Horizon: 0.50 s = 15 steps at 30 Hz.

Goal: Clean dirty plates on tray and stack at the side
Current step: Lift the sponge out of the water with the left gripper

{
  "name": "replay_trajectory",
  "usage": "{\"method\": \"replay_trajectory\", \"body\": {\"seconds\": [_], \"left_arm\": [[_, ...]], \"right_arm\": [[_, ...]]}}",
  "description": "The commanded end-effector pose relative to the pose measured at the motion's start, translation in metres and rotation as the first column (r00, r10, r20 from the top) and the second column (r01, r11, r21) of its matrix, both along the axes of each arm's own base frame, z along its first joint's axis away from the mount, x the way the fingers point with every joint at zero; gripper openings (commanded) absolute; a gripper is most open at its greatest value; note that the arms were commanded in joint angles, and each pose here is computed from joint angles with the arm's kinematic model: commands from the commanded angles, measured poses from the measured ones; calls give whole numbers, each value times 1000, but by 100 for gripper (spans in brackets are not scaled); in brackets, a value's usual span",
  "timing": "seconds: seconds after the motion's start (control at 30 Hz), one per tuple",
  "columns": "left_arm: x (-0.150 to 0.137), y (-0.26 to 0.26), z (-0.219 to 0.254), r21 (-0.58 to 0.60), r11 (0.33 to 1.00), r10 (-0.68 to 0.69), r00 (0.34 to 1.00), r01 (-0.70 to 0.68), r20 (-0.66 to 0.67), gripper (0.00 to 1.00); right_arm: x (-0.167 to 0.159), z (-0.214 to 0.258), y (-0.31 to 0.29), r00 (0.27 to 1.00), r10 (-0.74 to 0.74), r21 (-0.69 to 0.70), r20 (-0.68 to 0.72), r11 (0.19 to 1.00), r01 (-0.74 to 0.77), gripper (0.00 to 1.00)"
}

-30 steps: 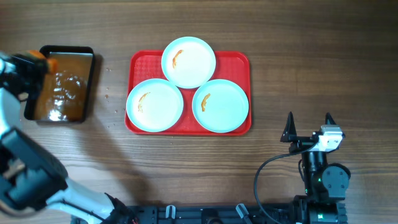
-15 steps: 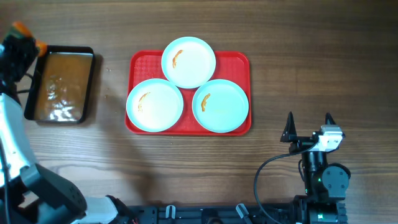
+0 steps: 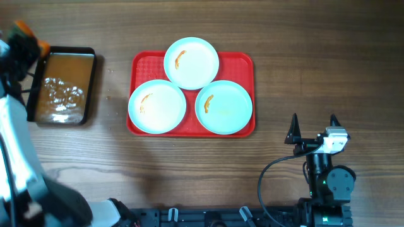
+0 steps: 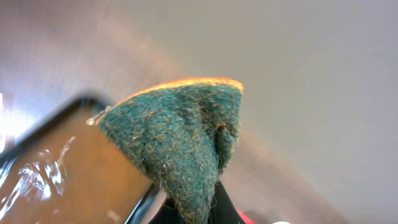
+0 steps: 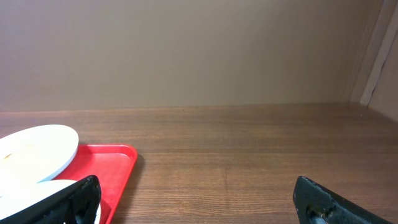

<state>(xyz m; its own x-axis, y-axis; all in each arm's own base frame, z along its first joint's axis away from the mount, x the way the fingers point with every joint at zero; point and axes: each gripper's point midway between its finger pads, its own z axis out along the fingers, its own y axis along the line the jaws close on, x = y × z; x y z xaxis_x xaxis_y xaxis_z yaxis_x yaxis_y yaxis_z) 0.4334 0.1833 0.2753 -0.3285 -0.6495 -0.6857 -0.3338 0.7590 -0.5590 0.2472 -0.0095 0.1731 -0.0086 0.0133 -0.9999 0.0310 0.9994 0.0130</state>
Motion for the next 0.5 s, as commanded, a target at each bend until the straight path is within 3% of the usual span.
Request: {"method": "replay_trajectory", "body": {"seconds": [0.0, 0.1, 0.17, 0.27, 0.33, 0.47], "left_arm": [[-7, 3, -64, -21, 999, 41, 983, -45, -179, 4], [-18, 1, -136, -113, 991, 25, 932, -70, -361, 4], [-20, -5, -141, -147, 987, -3, 926, -57, -376, 4], [-10, -17, -92, -158, 987, -60, 966, 20, -253, 4], [-6, -28, -30, -119, 989, -103, 988, 89, -115, 4], [-21, -60, 69, -44, 988, -144, 985, 149, 92, 4]], "right_arm": [[0, 1, 1, 1000, 5, -10, 7, 1000, -5, 100], [0, 1, 1, 1000, 5, -10, 7, 1000, -5, 100], [0, 1, 1, 1000, 5, -10, 7, 1000, -5, 100], [0, 1, 1, 1000, 5, -10, 7, 1000, -5, 100], [0, 1, 1, 1000, 5, -10, 7, 1000, -5, 100], [0, 1, 1, 1000, 5, -10, 7, 1000, -5, 100]]}}
